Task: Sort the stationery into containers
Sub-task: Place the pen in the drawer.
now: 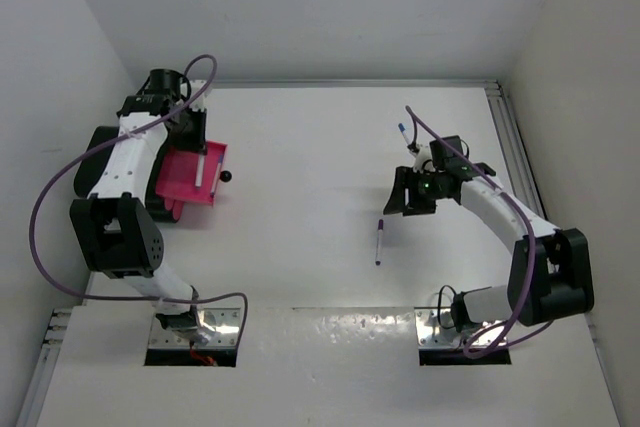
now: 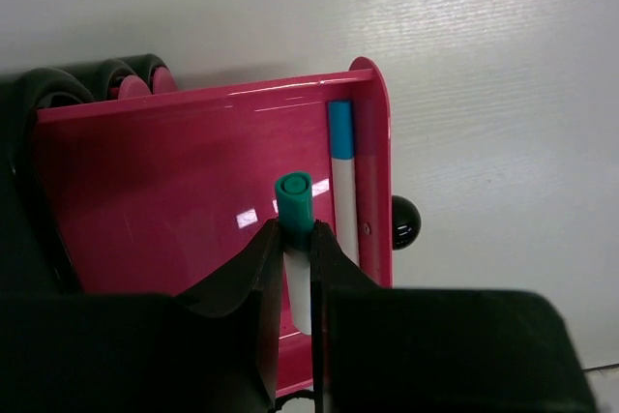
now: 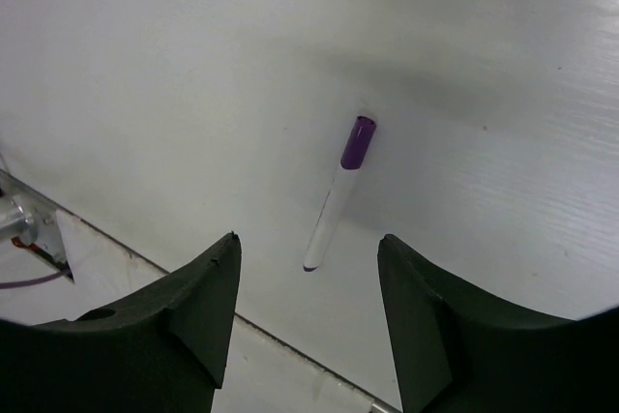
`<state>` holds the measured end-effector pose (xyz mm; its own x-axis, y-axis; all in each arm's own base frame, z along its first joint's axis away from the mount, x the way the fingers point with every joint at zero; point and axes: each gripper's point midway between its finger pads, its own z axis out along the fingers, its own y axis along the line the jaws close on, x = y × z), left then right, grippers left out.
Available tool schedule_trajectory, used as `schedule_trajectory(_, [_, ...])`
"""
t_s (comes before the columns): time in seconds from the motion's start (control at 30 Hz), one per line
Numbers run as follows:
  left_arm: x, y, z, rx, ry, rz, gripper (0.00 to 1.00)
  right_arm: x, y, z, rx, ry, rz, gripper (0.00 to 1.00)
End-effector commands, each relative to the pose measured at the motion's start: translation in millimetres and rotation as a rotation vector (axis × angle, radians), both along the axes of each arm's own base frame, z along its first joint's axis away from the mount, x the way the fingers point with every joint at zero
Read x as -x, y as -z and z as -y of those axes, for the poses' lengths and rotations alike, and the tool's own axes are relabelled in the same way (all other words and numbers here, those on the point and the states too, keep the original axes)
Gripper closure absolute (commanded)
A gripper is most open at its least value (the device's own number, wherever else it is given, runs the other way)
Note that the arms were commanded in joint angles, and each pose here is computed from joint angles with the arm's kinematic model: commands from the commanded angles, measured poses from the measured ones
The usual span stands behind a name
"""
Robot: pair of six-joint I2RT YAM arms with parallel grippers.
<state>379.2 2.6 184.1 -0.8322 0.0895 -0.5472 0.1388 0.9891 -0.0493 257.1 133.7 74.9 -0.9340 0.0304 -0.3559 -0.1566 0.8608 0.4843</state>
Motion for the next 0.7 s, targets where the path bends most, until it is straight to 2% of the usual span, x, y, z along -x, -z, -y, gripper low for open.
schedule_trajectory(0.0, [3, 7, -8, -0.032, -0.010, -0.031, 0.91, -3, 4, 6, 0.035, 0.034, 0.000, 0.42])
schedule_trajectory(0.2, [1, 1, -2, 0.001, 0.002, 0.016, 0.62, 12, 32, 10, 0.069, 0.092, -0.108, 0.43])
schedule_trajectory(0.23, [-1, -5, 2, 0.008, 0.012, 0.032, 0.53, 12, 36, 8, 0.072, 0.084, -0.126, 0.43])
schedule_trajectory(0.27, [-3, -10, 3, 0.008, 0.017, 0.046, 0.50, 13, 40, 9, 0.101, 0.079, -0.135, 0.44])
schedule_trajectory(0.37, [-9, -31, 4, -0.010, 0.021, 0.103, 0.47, 10, 46, 5, 0.160, 0.050, -0.116, 0.45])
schedule_trajectory(0.67, [-14, -77, -5, -0.058, -0.006, 0.234, 0.46, 22, 86, -26, 0.322, -0.076, -0.206, 0.46])
